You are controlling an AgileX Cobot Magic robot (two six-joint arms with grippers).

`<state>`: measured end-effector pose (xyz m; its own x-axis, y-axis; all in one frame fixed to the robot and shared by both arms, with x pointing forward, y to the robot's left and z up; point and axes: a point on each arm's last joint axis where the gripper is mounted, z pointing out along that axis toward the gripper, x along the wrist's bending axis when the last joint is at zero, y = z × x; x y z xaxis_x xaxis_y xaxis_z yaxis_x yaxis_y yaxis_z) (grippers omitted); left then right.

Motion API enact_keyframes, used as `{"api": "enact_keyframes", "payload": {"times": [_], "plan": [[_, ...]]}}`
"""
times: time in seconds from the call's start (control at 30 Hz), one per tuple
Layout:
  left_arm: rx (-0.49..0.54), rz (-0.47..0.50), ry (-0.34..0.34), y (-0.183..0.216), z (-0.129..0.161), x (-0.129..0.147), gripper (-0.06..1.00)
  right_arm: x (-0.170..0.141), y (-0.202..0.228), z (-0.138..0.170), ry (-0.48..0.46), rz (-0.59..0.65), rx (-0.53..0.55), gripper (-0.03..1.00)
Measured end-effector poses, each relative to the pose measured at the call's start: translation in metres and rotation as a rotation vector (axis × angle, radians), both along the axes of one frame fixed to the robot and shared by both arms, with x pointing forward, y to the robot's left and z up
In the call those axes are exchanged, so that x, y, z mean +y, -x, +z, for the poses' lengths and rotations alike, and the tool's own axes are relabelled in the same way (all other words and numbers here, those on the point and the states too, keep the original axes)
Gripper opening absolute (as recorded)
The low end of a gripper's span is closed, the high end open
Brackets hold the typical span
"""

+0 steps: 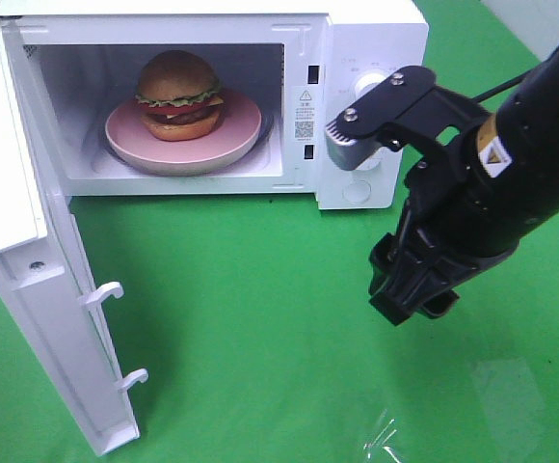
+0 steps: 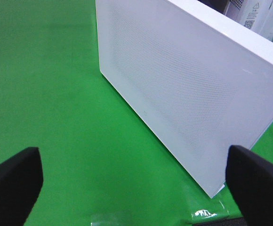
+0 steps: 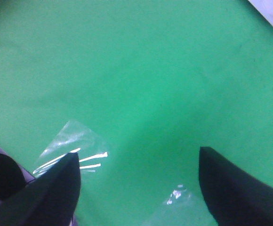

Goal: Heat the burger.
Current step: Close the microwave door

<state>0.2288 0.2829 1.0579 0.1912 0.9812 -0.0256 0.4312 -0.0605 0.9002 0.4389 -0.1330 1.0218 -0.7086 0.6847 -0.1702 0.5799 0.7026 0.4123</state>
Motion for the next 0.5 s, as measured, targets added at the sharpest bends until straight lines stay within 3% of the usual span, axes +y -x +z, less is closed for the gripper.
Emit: {"api": "enact_keyframes", "payload": {"times": [0.2,0.27,0.5], "plan": [[0.000,0.000,0.000,0.000,0.000,0.000,0.98,-0.015,0.015,0.021,-0.005,-0.038,0.002,0.71],[0.000,0.000,0.000,0.000,0.000,0.000,0.98,-0.027,0.029,0.040,-0.039,-0.051,-0.022,0.71],[0.000,0.000,0.000,0.000,0.000,0.000,0.98,-0.045,0.049,0.062,-0.083,-0.065,-0.054,0.71]]}}
